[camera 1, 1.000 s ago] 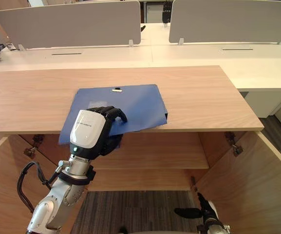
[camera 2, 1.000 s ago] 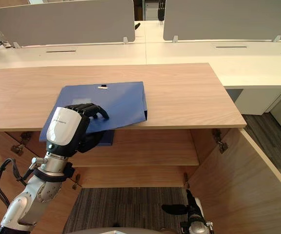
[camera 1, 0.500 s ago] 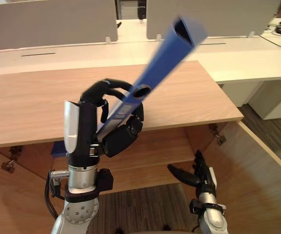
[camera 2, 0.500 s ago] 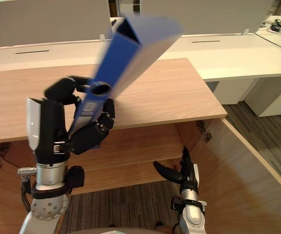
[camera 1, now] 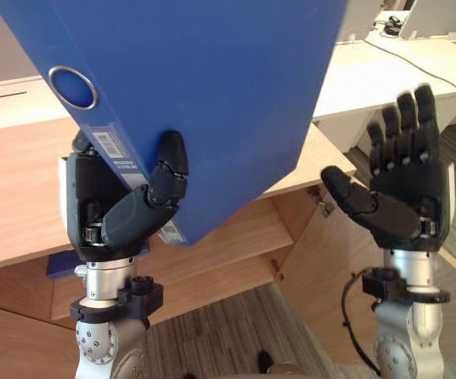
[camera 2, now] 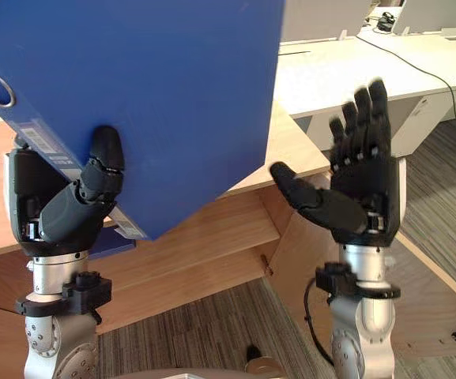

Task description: Walk over to the cabinet, pick up the folder, carry it to the office cabinet, place the folder inside the office cabinet, then close the office cabinet door

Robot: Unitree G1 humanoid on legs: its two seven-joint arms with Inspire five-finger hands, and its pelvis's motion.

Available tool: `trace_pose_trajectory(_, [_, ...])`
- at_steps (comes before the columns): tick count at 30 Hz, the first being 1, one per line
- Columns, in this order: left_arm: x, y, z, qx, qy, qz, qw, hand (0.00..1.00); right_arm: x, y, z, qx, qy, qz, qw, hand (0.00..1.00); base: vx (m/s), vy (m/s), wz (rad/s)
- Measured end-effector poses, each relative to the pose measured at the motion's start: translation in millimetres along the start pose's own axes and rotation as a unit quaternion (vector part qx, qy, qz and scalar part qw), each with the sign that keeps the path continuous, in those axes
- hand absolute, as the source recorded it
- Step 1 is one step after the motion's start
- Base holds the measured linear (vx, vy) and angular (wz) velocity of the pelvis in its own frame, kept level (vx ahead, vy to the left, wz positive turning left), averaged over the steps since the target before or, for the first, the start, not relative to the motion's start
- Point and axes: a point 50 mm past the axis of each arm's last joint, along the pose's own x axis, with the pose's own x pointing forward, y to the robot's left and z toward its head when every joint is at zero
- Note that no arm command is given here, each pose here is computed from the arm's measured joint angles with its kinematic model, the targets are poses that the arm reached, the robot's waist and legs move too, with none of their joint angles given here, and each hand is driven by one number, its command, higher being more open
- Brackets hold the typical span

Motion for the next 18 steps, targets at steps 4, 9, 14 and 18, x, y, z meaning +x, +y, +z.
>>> trace_pose_trajectory(4, [-0.8, 0.9, -5.3, -0.029, 0.022, -0.021, 0.999, 0.0, -2.8, -6.4, -17.1, -0.01, 0.046, 0.006, 0.999, 1.0, -0.02, -0.009, 0.28])
trace_pose_trajectory(9, [-1.9, 1.8, -11.7, -0.054, 0.046, -0.053, 0.996, 0.0, 8.3, -9.2, -31.4, -0.016, 0.066, 0.025, 0.997, 1.0, -0.03, -0.004, 0.2])
trace_pose_trajectory(14, [-5.3, 7.9, -21.4, -0.071, 0.085, -0.071, 0.991, 0.0, 11.6, -15.7, -46.0, -0.022, 0.11, 0.062, 0.992, 0.0, -0.05, -0.014, 0.21])
trace_pose_trajectory(18, [-7.1, 10.8, -25.8, -0.092, 0.106, -0.085, 0.986, 0.0, 12.1, -18.0, -57.3, -0.022, 0.148, 0.092, 0.984, 0.0, -0.06, -0.017, 0.14])
